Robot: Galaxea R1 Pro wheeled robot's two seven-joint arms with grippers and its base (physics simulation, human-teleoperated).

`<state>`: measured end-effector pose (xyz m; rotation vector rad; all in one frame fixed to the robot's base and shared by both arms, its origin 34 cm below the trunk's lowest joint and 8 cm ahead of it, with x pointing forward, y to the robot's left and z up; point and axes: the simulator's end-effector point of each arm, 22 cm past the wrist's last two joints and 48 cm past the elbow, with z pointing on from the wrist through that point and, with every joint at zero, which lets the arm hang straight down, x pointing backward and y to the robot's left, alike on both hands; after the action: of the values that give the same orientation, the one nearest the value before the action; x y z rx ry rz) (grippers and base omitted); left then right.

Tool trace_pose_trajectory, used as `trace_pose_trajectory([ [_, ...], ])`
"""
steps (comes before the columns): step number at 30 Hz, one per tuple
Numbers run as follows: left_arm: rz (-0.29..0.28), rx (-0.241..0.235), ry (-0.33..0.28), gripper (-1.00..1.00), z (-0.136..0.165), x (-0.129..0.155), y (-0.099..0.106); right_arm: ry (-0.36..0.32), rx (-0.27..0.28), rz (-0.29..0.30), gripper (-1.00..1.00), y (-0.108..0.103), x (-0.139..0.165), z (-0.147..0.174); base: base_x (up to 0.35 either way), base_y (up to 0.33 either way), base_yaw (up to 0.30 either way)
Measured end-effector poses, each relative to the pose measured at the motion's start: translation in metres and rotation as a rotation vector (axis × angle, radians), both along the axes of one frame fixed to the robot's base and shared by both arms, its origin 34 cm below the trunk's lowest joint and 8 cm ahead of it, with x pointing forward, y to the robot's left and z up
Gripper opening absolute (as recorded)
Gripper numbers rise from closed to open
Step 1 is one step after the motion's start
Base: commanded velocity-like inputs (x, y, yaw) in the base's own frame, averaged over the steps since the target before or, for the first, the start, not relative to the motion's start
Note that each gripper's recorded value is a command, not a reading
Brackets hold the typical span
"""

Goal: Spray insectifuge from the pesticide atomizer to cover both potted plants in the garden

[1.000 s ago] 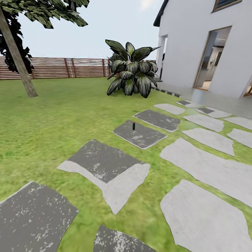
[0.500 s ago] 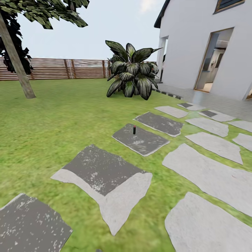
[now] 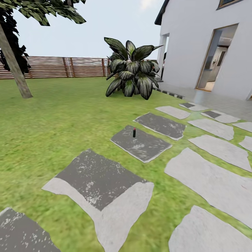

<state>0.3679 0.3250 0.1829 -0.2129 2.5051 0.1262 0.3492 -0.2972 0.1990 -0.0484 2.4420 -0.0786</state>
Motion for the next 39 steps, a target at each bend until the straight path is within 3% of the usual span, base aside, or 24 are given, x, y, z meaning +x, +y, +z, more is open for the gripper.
trace_pose_trajectory([
  [39,-0.001,-0.001,0.0,1.0,-0.0001,0.0001,-0.0012,-0.003,0.0,-0.002,1.0,-0.0004,0.001,0.0006,0.282,-0.161,0.0],
])
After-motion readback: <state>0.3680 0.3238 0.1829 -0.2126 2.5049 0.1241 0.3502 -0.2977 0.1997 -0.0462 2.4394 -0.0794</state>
